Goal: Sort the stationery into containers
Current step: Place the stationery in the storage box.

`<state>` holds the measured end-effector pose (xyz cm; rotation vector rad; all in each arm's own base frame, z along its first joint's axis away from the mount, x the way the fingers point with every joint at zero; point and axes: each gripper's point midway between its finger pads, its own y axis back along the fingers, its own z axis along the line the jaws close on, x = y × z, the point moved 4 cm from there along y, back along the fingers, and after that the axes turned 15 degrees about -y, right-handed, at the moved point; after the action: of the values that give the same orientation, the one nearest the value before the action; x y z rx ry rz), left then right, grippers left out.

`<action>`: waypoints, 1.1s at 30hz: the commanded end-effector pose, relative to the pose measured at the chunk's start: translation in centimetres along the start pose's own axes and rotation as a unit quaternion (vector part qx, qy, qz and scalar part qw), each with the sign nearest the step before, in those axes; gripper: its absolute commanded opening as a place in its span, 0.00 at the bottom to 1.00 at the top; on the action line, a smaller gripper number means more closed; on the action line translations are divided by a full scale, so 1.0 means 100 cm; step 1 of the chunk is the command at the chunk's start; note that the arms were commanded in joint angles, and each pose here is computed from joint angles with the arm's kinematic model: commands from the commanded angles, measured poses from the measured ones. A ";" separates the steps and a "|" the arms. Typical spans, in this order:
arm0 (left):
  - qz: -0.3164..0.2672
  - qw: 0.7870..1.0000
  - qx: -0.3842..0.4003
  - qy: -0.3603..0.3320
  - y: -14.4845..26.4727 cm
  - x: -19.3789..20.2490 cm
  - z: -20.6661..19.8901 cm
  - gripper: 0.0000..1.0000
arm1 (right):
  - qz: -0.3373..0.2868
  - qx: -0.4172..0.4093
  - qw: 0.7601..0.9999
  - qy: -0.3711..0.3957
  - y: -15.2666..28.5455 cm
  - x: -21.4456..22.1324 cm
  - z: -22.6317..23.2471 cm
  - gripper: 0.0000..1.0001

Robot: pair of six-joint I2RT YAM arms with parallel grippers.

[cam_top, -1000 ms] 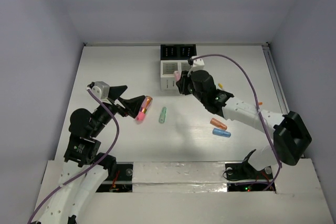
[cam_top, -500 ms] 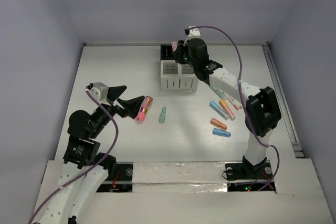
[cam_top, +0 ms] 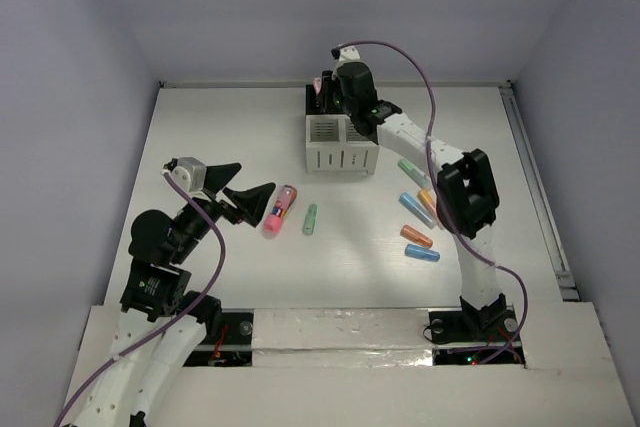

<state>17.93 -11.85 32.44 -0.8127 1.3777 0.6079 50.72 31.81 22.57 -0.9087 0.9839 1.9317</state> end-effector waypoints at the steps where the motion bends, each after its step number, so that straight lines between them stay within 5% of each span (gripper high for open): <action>1: -0.037 0.999 0.004 -0.015 0.002 -0.024 -0.002 0.99 | -0.020 0.002 1.000 0.005 -0.009 -0.020 -0.002 0.23; 10: -0.036 0.999 0.003 -0.016 0.001 -0.024 -0.002 0.99 | -0.015 0.011 1.000 0.012 -0.021 -0.014 -0.006 0.30; 15: -0.034 0.999 0.003 -0.015 0.001 -0.023 -0.002 0.99 | -0.019 0.010 1.000 0.012 -0.019 -0.020 -0.008 0.57; 21: -0.034 0.999 -0.001 -0.015 0.000 -0.023 0.000 0.99 | -0.043 -0.012 0.999 0.007 -0.002 -0.042 0.005 0.71; 28: -0.032 0.999 0.002 -0.015 -0.001 -0.022 0.000 0.99 | -0.040 -0.067 0.996 -0.030 0.059 -0.033 0.026 0.71; 33: -0.035 0.999 0.004 -0.014 0.000 -0.023 -0.001 0.99 | -0.008 -0.081 0.996 -0.040 0.105 0.030 0.048 0.41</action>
<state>17.97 -11.80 32.44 -0.8143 1.3769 0.6097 42.82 29.70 23.33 -0.8818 0.9476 2.0000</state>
